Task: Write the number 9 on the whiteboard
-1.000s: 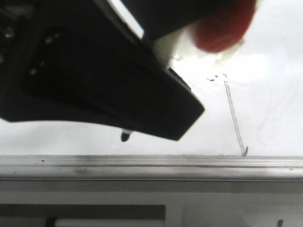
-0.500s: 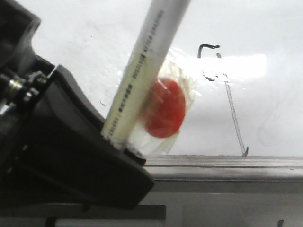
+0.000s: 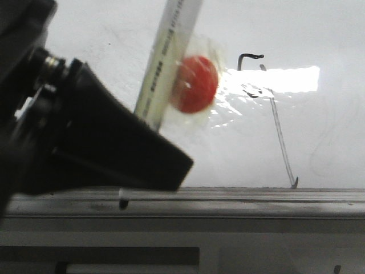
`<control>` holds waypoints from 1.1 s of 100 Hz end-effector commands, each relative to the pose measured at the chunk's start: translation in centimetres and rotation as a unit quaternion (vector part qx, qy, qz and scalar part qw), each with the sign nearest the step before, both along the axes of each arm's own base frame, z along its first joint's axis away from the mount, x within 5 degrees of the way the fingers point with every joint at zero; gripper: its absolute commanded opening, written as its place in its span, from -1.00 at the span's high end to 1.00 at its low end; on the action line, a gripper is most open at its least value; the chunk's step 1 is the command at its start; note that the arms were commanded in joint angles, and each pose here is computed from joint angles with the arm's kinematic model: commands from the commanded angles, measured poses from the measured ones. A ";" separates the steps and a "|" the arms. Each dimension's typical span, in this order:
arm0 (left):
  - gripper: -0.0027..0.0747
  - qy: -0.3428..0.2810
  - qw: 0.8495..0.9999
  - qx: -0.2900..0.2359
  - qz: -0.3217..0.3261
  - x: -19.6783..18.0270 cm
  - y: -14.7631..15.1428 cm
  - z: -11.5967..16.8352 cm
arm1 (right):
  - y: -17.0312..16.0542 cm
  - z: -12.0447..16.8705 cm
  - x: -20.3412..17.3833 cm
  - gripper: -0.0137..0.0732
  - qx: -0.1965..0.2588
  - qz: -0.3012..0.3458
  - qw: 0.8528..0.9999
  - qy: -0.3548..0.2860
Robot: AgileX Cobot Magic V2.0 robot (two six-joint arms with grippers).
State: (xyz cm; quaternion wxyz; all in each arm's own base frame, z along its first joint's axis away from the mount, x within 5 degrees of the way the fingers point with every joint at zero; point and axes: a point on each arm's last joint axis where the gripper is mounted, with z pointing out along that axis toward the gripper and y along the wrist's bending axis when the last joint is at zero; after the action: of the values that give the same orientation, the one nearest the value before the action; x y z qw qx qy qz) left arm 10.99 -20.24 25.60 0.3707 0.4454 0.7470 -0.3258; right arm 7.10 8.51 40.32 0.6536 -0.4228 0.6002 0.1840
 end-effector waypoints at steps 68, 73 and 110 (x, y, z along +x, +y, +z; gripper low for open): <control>0.98 0.050 0.929 -0.042 0.363 4.9 1.0 -1.1 | -0.2 1.3 0.1 0.79 0.024 -0.010 0.999 -0.033; 0.92 0.055 0.928 -0.043 0.367 4.9 1.0 -1.2 | -0.2 1.2 0.1 0.79 0.024 -0.010 0.999 -0.033; -0.32 0.057 0.922 -0.044 0.381 5.0 1.2 -1.2 | -0.1 0.7 0.2 0.79 0.020 -0.009 0.999 -0.025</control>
State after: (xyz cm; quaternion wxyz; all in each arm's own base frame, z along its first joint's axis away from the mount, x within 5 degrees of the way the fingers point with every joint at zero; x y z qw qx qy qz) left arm 14.59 -20.19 24.42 0.4068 0.1424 0.8597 -0.2742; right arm 7.20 8.59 39.60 0.6436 -0.4310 0.6071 0.1773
